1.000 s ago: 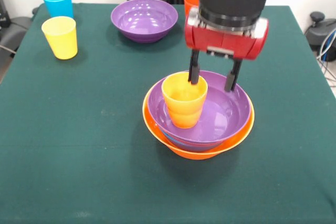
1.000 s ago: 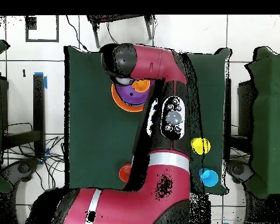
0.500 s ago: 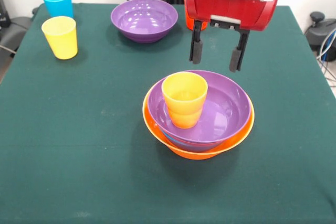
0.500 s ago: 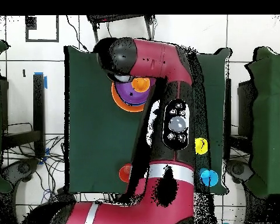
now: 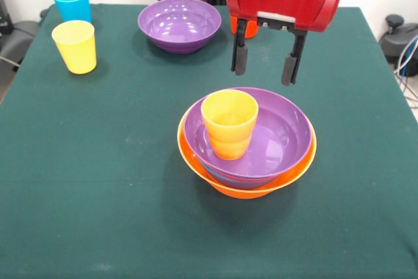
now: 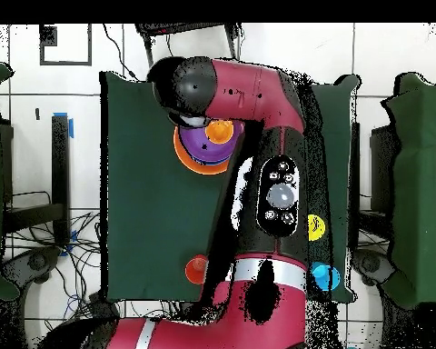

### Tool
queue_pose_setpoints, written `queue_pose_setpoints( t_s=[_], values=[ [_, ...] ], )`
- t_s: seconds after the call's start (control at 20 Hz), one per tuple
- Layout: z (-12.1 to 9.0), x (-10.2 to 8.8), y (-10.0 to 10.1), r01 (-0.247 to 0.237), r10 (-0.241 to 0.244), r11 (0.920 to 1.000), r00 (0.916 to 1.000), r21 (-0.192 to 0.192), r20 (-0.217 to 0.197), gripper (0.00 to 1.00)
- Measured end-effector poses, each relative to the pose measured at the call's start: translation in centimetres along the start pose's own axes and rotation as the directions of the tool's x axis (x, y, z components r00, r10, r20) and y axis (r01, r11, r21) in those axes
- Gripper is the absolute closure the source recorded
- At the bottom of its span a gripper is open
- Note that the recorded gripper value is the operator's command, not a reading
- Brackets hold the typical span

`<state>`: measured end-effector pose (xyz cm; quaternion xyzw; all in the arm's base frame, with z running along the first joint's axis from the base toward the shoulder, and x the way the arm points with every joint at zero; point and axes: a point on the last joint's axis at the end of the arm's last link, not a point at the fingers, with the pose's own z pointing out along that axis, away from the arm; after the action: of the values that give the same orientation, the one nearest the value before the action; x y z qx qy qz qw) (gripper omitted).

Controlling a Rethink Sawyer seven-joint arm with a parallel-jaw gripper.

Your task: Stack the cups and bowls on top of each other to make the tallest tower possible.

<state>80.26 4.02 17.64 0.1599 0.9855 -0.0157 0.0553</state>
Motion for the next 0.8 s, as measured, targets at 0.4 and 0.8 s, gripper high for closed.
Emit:
queue_pose_setpoints(
  t_s=[0.4, 0.8],
  values=[
    [0.4, 0.1, -0.9, -0.011, 0.011, 0.9999, 0.9999, 0.003, -0.012, 0.0],
    [0.7, 0.0, -1.8, -0.023, 0.023, 0.9997, 0.9996, 0.006, -0.018, 0.0]
  ],
)
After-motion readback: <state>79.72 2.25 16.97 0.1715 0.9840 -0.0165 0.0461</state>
